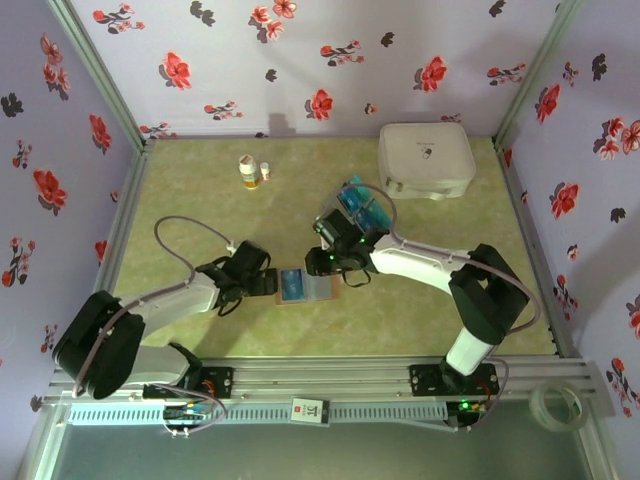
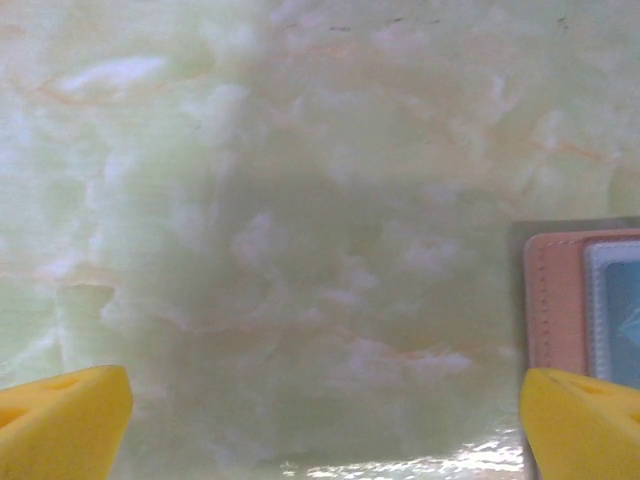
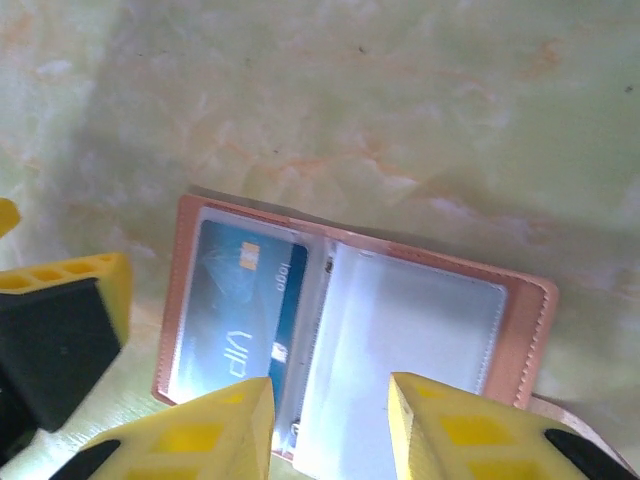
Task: Put the credit cards into the card holder
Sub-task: Insert the credit card into the card slot, then flip over the card slot in the card holder, then pick up the credit card from the storage box.
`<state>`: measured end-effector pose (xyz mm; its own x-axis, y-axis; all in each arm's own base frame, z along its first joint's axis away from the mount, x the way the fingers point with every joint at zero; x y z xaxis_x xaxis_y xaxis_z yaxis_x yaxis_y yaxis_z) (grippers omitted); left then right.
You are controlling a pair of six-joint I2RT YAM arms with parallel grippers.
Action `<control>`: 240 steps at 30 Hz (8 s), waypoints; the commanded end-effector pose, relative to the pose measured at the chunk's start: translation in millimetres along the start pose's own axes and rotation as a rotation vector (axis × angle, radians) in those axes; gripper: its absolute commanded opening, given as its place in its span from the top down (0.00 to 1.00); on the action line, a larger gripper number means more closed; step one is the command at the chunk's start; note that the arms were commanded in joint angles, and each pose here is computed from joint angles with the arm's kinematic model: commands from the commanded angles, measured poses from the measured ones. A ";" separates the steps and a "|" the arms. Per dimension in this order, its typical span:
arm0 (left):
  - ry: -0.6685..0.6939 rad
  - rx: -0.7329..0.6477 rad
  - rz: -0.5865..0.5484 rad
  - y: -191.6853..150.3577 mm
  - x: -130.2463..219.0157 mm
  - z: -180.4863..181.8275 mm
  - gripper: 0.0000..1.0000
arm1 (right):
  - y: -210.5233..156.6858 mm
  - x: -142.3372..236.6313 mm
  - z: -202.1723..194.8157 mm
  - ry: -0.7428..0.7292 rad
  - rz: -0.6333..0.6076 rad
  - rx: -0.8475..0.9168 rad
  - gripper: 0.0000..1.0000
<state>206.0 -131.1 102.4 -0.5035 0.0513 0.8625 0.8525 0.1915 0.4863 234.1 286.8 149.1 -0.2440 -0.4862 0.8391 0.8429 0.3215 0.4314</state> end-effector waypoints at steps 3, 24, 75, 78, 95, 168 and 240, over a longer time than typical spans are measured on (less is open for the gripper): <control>0.004 0.025 -0.011 -3.6 5.1 13.8 0.00 | -3.9 6.1 -7.5 -0.048 -0.012 -0.009 0.63; -0.118 0.055 -0.027 -6.0 8.0 10.8 0.00 | -18.8 0.6 -23.5 -0.070 -0.006 -0.066 0.62; -0.003 -0.083 0.071 -19.1 -11.4 -13.9 0.00 | -32.2 -19.6 -37.3 -0.001 0.012 -0.163 0.60; -0.018 -0.074 0.060 -14.4 -3.4 -17.3 0.00 | -32.5 -19.4 -37.7 0.001 0.013 -0.167 0.60; -0.034 -0.063 0.068 -17.8 4.1 -23.1 0.00 | -32.3 -16.2 -38.3 0.004 0.005 -0.171 0.60; 0.010 0.073 -0.036 1.3 28.0 9.5 0.00 | -1.3 -38.4 29.8 0.279 -0.008 -0.191 0.61; 0.093 -0.161 0.010 -22.8 -2.6 -23.6 0.00 | -35.4 -35.1 -29.6 0.100 0.012 -0.244 0.61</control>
<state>194.7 -168.4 98.4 -0.4907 0.0235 0.8710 0.8710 0.0404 0.4896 229.2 273.4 94.2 -0.1829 -0.5953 0.7824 0.9358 0.1385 0.3241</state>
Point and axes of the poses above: each hand's point on the last joint's axis, 136 mm out from that joint toward the fingers, its own x axis back along the fingers, its own z axis along the line the jaws close on, y = z × x, the point moved 8 cm from there along x, back along the fingers, and after that the axes turned 9 degrees about x, right-handed, at the moved point
